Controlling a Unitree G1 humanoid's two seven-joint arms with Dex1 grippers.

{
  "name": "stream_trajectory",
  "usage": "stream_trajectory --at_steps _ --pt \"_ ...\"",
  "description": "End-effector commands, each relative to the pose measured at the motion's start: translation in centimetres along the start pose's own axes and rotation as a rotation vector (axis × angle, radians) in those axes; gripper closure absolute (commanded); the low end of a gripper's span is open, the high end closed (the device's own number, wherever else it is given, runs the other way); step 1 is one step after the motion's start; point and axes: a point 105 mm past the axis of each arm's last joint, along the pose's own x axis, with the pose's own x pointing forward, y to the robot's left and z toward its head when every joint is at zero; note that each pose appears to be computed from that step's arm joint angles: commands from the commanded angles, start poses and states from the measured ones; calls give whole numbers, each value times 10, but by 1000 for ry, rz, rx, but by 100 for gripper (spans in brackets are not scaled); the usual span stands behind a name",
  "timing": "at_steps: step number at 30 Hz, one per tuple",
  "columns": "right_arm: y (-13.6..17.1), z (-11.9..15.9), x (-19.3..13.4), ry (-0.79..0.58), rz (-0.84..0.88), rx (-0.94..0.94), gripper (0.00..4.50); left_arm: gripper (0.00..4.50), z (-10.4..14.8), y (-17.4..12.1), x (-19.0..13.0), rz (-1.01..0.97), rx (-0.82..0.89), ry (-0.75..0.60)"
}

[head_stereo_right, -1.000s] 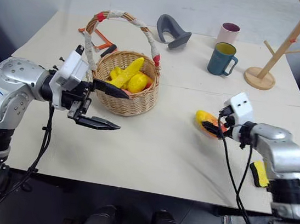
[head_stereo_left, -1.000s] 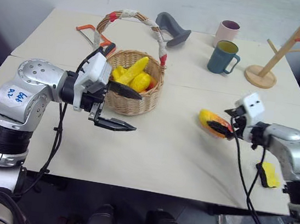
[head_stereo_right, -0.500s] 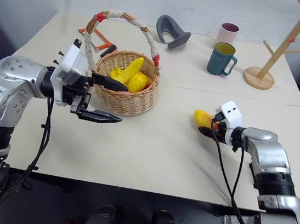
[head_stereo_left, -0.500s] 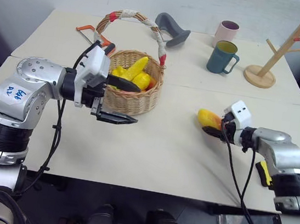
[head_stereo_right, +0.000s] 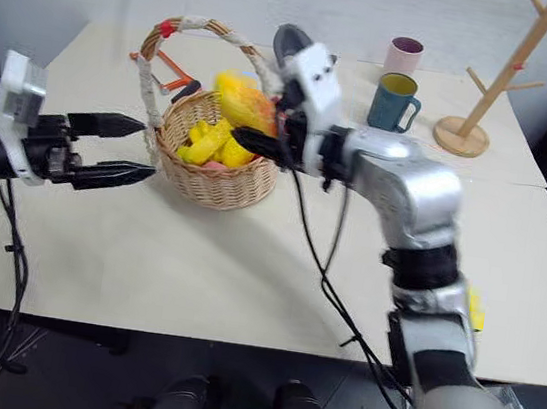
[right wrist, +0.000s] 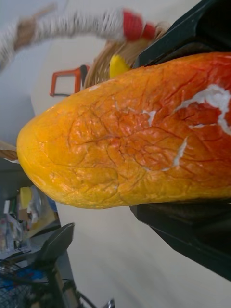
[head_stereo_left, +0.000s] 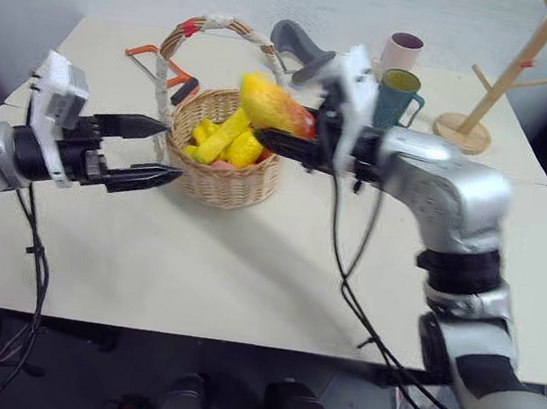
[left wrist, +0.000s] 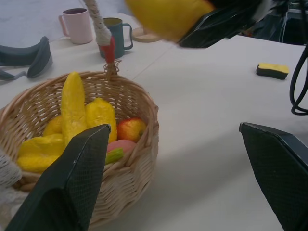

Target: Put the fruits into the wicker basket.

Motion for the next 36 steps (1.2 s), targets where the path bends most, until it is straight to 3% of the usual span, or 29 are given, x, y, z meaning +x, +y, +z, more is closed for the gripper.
stream_trajectory --at_steps 1,2,8,13,17,21,29,33,36 --pt "-4 -5 26 20 -35 -71 189 0 14 -6 0 -3 59 -35" --pt "-3 -9 33 31 -33 -72 189 0 15 -7 2 -7 61 -40" --pt "0 2 37 -14 -7 -81 5 0 13 -14 12 -32 70 -49" --pt "5 22 -5 -100 14 -67 5 0 15 -17 16 -49 72 -64" --pt "-13 14 -29 -100 -113 -26 5 0 18 -17 19 -57 73 -78" --pt "-35 5 -19 -91 -225 28 5 0 21 -17 24 -70 81 -89" --pt "-50 1 23 -91 -275 44 5 0 27 -17 30 -74 103 -114" --pt "-57 -3 35 -90 -293 56 92 0 30 -18 31 -66 107 -127" --pt "-59 -7 38 -86 -298 31 199 0 30 -19 32 -66 110 -129"
